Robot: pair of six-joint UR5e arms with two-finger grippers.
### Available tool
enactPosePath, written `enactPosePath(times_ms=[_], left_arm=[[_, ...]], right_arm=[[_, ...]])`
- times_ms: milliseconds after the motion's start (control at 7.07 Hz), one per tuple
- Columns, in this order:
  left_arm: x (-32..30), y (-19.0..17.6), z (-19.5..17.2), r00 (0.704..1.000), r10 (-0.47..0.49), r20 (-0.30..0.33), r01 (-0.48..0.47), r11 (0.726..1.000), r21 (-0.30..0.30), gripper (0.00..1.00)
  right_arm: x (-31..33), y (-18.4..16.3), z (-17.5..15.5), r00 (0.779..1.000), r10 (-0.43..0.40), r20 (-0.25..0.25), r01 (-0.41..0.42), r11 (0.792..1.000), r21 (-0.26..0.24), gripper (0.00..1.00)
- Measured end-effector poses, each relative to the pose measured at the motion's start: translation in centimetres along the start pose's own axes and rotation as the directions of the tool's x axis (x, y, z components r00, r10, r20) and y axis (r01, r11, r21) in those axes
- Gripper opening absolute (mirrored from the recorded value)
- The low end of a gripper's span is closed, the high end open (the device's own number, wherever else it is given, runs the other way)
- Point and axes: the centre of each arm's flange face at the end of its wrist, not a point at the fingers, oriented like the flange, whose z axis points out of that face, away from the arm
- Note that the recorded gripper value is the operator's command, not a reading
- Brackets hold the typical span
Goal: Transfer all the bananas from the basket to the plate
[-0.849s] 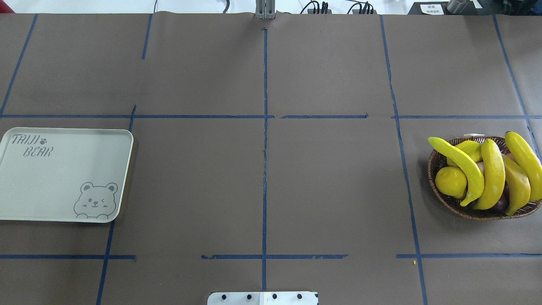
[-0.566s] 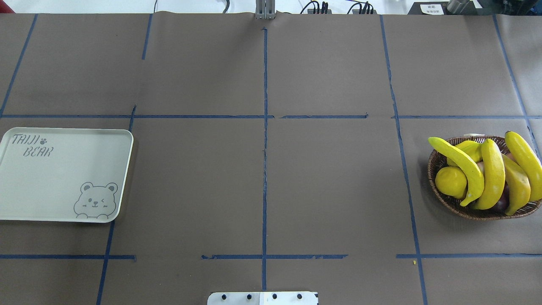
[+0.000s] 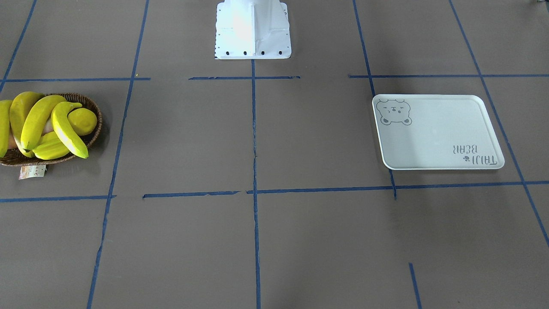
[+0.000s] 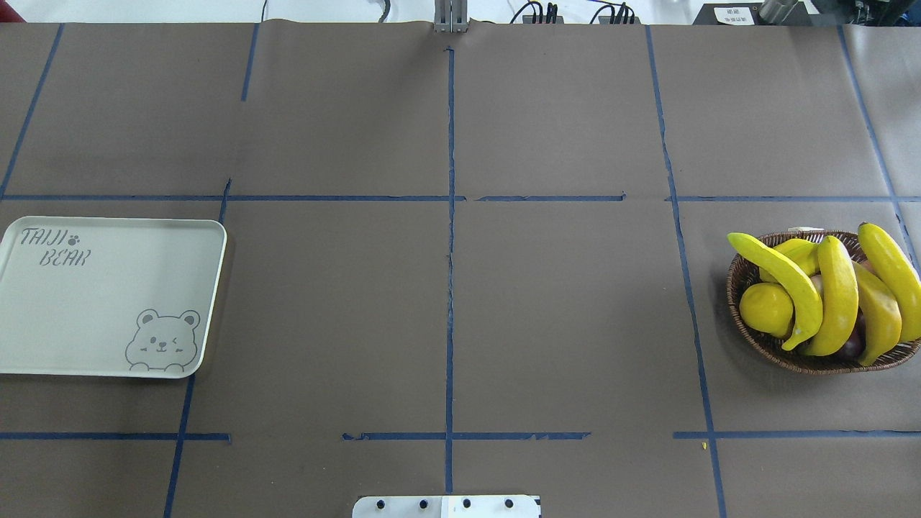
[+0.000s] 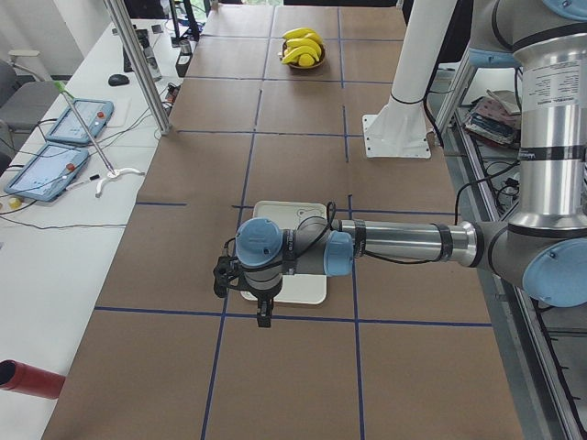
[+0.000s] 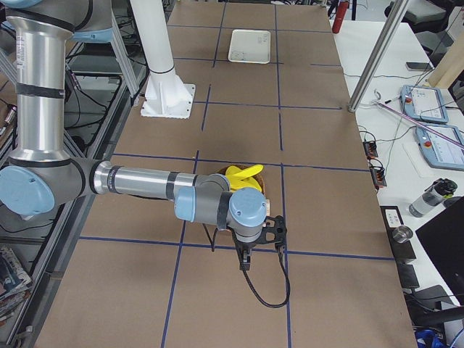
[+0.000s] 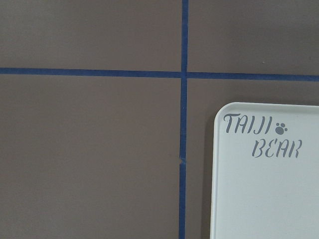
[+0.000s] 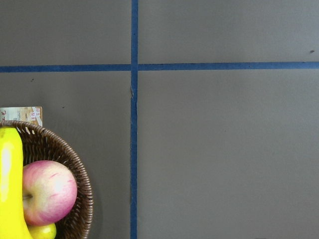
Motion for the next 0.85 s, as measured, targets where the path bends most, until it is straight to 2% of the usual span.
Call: enactPosePath(times_ms=[849], left_arm=[[0.25, -0.29, -0.21, 1.0, 0.003, 0.0, -0.003, 1.0, 0.004, 1.0]], right_arm=[[-0.27, -0.26, -0.26, 1.0, -0.008, -0.001, 0.008, 1.0, 0.008, 1.0]])
